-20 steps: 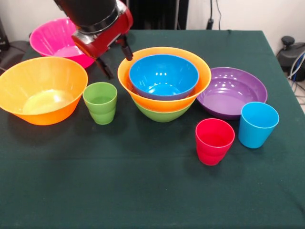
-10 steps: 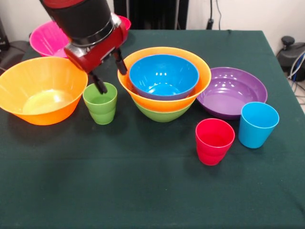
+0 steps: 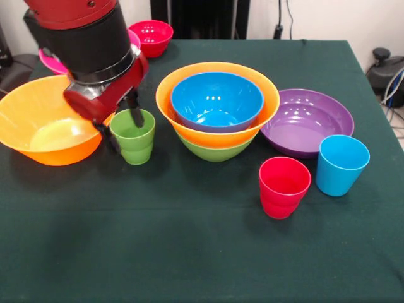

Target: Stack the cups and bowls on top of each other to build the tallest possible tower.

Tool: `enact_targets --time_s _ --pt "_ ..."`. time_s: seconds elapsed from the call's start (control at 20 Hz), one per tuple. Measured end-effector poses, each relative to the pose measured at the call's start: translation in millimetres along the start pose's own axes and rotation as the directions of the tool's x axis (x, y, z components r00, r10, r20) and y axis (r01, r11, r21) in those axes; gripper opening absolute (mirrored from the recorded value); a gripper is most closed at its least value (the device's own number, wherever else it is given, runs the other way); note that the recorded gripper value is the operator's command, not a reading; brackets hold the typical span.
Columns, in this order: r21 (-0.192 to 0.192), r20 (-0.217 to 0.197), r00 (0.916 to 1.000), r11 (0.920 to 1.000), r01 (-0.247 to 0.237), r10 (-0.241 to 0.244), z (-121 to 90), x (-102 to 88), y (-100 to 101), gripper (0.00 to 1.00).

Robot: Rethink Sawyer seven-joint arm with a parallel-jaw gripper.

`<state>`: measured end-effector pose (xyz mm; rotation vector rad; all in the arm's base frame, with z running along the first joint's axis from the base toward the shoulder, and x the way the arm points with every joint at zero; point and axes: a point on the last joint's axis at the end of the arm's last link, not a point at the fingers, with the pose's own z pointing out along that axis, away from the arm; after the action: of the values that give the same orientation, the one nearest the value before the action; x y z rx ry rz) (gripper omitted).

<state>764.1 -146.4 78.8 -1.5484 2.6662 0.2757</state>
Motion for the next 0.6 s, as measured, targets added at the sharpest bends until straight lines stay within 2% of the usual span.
enact_targets --time_s 0.1,0.2,0.3,0.4,0.55,0.6 --pt "0.012 -0.01 0.9989 0.9988 0.047 -0.047 -0.4 0.8 -5.2 1.0" --pt "0.024 -0.037 0.9881 0.9884 0.15 -0.149 -2.2 2.0 -14.1 1.0" --pt "0.022 -0.052 0.9781 0.9789 0.203 -0.202 -3.7 2.8 -17.5 1.0" --pt "0.014 -0.076 0.9561 0.9585 0.285 -0.283 -6.0 4.8 -21.7 1.0" --pt "0.005 -0.102 0.9322 0.9368 0.35 -0.347 -6.3 7.8 -25.4 1.0" --pt "0.0 -0.114 0.9211 0.927 0.375 -0.372 -6.2 9.4 -27.2 1.0"
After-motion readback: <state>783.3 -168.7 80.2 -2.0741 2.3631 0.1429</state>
